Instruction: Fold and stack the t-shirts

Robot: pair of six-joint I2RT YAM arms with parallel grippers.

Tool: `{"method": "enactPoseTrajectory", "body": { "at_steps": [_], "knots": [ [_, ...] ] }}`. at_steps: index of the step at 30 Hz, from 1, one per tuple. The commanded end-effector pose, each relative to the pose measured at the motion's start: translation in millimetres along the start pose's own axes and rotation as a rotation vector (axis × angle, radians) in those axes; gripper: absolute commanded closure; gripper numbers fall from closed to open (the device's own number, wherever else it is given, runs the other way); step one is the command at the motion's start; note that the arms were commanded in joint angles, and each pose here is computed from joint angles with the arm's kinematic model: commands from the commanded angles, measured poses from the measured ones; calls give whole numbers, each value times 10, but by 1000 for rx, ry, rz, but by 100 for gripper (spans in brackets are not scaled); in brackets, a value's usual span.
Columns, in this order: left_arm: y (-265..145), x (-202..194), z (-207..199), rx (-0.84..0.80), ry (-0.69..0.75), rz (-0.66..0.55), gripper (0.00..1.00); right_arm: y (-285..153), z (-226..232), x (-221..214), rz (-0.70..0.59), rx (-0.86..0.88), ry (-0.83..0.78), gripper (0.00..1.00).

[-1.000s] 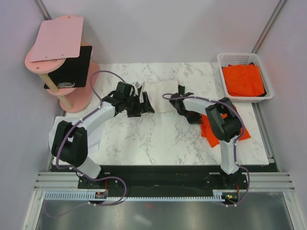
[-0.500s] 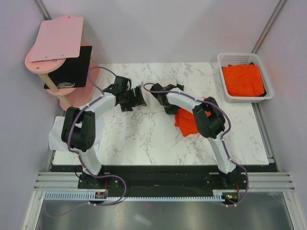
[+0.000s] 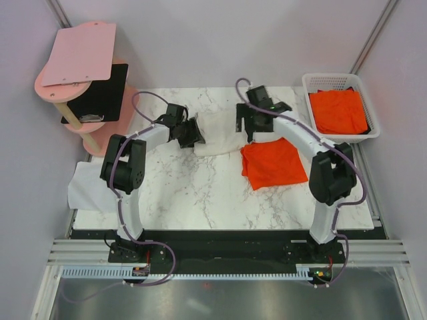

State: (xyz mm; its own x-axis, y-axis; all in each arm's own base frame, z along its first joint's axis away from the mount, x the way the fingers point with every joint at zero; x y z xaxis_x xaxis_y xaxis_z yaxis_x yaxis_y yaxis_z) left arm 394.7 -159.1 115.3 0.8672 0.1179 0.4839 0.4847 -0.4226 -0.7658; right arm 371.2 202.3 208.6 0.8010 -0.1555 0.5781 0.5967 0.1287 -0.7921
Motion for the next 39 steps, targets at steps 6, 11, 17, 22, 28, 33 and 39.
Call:
{"method": "enactPoseTrajectory", "body": {
  "at_steps": [6, 11, 17, 22, 28, 33, 39],
  "knots": [
    [178, 59, 121, -5, -55, 9, 98, 786, -842, 297, 112, 344, 329, 6],
    [177, 55, 162, -3, -48, 16, 98, 1067, -838, 186, 160, 473, 391, 4],
    [216, 24, 188, -6, -47, 35, 98, 1100, -805, 185, 150, 553, 440, 4],
    [259, 2, 202, -12, -51, 47, 98, 1210, -802, 110, 194, 567, 462, 3],
    [262, 5, 196, -21, -49, 47, 98, 1400, -767, -44, 242, 542, 470, 2],
    [222, 36, 168, -31, -45, 37, 98, 1533, -454, -143, 310, 477, 362, 9],
    [78, 100, 154, -23, -52, 19, 94, 1601, -110, -197, 324, 432, 266, 78]
  ]
}}
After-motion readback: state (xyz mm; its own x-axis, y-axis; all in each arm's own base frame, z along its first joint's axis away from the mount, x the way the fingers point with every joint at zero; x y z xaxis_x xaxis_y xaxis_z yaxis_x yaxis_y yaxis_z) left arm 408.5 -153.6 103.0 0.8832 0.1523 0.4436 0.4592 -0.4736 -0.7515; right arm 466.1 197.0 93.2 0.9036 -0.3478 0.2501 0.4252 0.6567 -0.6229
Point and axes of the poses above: each gripper's point midway between its finger pads, its own y axis out along the fingers, its own z axis along the line the jaws close on, x = y × z, the point moved 10 cm from there along -y, back along the fingers, and after that the axes turned 9 degrees about y, right-handed, at the moved point
